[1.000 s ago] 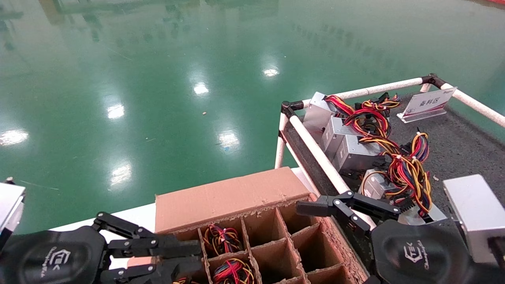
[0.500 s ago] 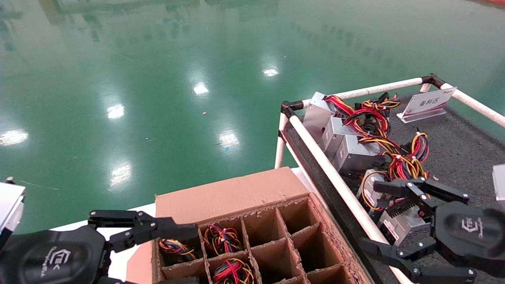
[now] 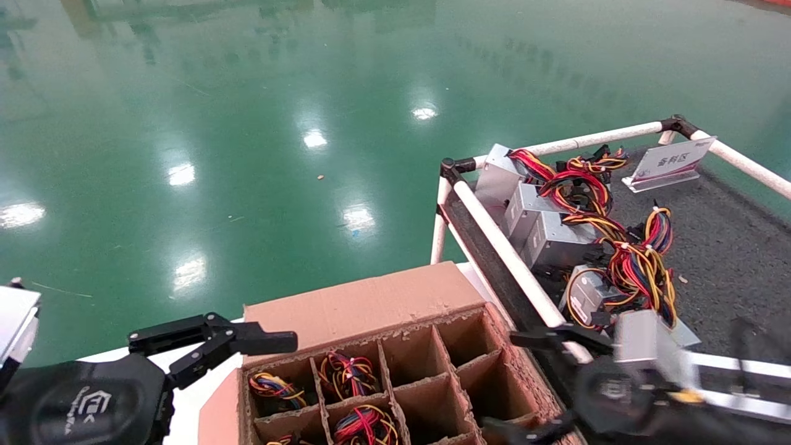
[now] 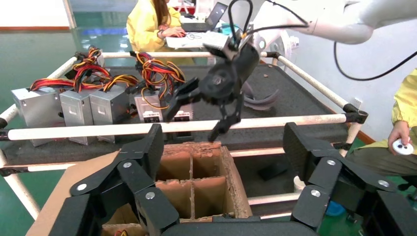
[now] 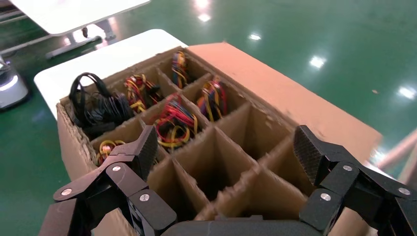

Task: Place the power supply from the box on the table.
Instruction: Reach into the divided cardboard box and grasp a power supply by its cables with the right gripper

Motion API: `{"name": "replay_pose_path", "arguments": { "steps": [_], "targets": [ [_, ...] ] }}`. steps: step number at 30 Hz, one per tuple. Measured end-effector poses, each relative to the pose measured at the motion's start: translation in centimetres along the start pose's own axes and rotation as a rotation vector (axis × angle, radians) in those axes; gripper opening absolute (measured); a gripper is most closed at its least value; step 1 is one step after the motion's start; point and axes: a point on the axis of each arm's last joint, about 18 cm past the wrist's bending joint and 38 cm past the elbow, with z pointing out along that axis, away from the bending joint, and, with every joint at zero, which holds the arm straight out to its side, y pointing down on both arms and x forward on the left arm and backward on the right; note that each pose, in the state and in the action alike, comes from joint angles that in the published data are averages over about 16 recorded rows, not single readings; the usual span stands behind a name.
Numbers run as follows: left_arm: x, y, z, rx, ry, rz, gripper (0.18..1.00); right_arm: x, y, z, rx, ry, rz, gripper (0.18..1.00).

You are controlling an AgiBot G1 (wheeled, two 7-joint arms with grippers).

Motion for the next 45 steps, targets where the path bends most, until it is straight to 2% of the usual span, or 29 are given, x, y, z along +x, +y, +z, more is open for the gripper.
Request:
{"name": "replay_pose_path", "arguments": {
  "steps": [9, 16, 29, 45],
  "targets": [
    [0.0, 0.0, 0.0, 0.0, 0.0, 0.0, 0.937, -1.2, 0.4, 5.9, -0.018, -0.073, 0.014, 1.0],
    [0.0, 0.0, 0.0, 0.0, 0.0, 0.0, 0.987, -2.3, 1.0, 10.1, -0.045, -0.104, 0.048, 1.0],
    [0.0, 0.0, 0.0, 0.0, 0.0, 0.0, 1.0, -2.1, 1.3, 15.7, -0.083, -0.091, 0.071, 1.0],
    [0.0, 0.0, 0.0, 0.0, 0.0, 0.0, 1.0, -0.9, 1.3, 19.1, -0.076, -0.081, 0.07, 0.968]
  ]
}}
